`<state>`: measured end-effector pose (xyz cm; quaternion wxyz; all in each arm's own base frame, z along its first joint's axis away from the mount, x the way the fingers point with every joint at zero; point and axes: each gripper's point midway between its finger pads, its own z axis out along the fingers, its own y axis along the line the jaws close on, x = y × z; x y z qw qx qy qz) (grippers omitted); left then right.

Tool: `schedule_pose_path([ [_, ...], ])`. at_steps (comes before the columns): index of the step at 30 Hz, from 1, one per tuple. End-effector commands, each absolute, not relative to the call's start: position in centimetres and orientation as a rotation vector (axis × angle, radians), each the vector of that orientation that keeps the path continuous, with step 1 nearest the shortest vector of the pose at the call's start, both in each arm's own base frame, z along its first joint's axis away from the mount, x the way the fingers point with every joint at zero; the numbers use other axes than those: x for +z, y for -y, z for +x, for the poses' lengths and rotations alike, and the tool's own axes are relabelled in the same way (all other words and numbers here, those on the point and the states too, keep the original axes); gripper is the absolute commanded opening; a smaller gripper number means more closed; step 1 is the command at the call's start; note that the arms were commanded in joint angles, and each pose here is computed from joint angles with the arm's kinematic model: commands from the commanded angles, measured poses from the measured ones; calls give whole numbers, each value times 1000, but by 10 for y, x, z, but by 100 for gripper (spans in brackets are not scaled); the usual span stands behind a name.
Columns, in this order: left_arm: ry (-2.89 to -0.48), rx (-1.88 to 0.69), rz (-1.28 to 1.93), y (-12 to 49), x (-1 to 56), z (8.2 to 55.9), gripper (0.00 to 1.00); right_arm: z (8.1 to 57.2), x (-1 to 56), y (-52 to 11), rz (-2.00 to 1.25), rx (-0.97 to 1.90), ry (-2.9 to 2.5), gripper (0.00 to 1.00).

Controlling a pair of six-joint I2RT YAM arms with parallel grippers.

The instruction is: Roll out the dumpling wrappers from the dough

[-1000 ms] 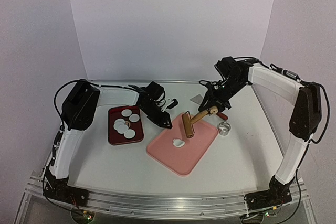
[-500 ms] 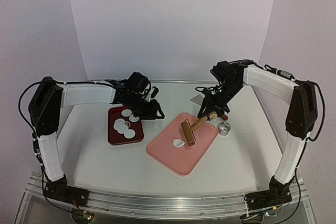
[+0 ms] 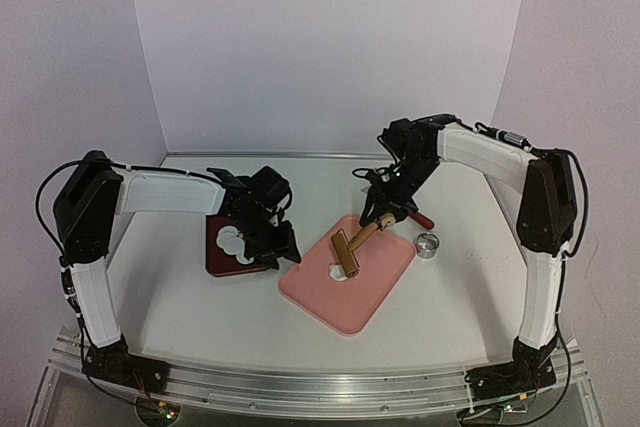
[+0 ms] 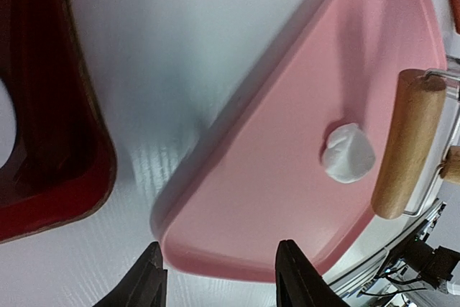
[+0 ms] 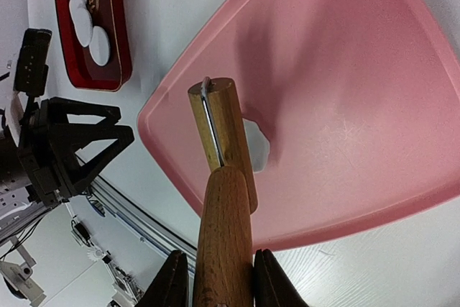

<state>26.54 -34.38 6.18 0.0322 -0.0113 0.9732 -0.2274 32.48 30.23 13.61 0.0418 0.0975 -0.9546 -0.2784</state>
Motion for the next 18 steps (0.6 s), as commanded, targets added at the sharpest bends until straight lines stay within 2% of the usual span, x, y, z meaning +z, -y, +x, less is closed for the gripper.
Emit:
schedule_pose_path([
  [1,-3016,-681,-83,333,70,258,48,331,141,-305,323,-813,2937,0],
  [8,-3117,-584,-87,317,43,240,43,331,115,-298,325,-651,2922,0],
  [18,-3107,-617,8,326,29,244,41,321,90,-292,338,-528,2903,0],
])
